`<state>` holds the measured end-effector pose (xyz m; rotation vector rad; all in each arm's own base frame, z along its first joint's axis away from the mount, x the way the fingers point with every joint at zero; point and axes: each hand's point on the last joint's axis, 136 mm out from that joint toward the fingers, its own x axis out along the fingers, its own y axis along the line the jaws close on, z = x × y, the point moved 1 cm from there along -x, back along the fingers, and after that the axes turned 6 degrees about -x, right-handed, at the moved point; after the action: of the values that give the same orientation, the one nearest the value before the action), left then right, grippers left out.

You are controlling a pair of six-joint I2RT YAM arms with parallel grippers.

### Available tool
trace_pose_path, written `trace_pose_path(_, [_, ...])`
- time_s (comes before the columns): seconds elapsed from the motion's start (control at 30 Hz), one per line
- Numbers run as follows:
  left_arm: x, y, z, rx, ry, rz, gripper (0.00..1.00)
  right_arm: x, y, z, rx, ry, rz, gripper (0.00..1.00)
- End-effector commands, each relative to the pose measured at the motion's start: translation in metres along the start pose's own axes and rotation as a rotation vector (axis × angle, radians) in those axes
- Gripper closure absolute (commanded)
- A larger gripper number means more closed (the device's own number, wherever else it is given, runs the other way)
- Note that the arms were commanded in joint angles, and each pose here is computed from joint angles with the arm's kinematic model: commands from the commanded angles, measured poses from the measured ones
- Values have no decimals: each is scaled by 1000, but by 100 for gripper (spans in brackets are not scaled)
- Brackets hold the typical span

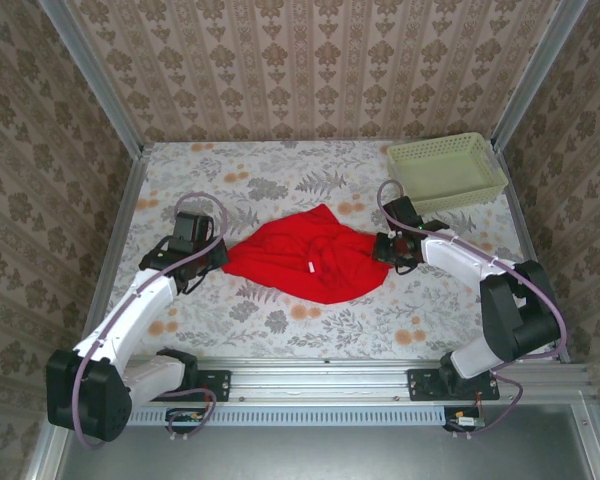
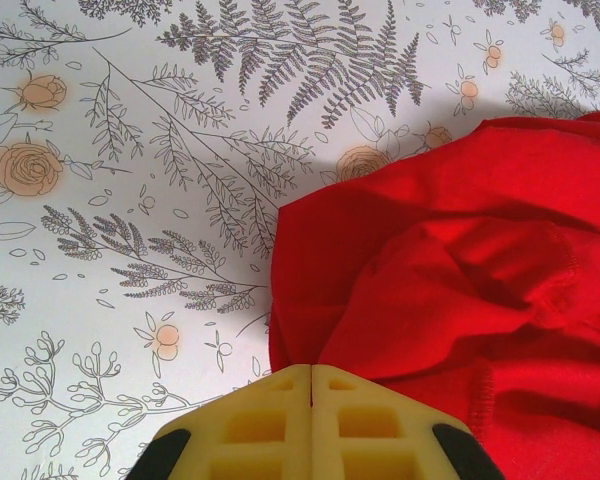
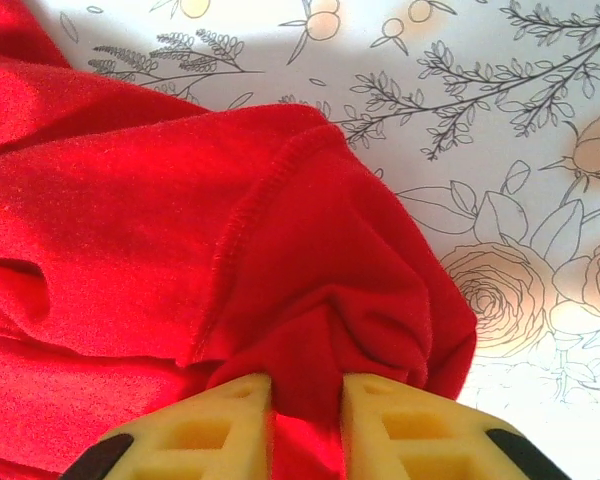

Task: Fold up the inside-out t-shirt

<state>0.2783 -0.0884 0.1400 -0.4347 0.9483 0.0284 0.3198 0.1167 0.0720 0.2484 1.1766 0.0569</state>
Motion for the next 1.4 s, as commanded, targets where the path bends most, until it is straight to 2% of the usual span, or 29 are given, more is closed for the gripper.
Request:
trace_pose_path(0.0, [-3, 0, 6, -6, -13, 5, 100, 0, -2, -2, -16, 1, -18, 79])
trace_pose_path(0.17, [-9, 8, 18, -22, -35, 49, 100, -23, -22, 5, -18, -58, -131, 100])
trace_pose_path(0.33, [-41, 16, 56, -62, -138, 48, 100, -106, -46, 28, -21, -227, -221, 100])
trace_pose_path(0.5, [-105, 14, 109, -89, -349, 26, 100, -211, -47, 42, -53, -412, -224, 100])
trace_pose_path(0.6, [-137, 17, 126, -124, -463, 15, 100, -239, -45, 37, -59, -448, -193, 100])
trace_pose_path(0.67, [-140, 15, 128, -130, -481, -4, 100, -234, -42, 31, -52, -425, -167, 100])
trace_pose_path(0.73, [-125, 15, 123, -130, -434, -7, 100, -214, -39, 24, -42, -373, -138, 100])
trace_pose_path(0.9, [-52, 35, 82, -145, -150, 104, 100, -125, -26, -2, -30, -164, -101, 100])
trace_pose_path(0.97, [-37, 43, 67, -152, -83, 129, 100, -94, -13, -16, -74, -78, -100, 99])
trace_pose_path(1.07, [-33, 51, 55, -162, -73, 140, 100, -64, 6, -37, -141, 33, -92, 70])
trace_pose_path(1.13, [-34, 54, 52, -160, -85, 146, 100, -60, 12, -41, -140, 38, -52, 59])
trace_pose_path(1.23, [-35, 56, 50, -154, -86, 149, 100, -67, -5, -38, -76, -8, -47, 53])
trace_pose_path(1.37, [-31, 56, 48, -152, -74, 147, 100, -70, -30, -36, 60, -24, 11, 55])
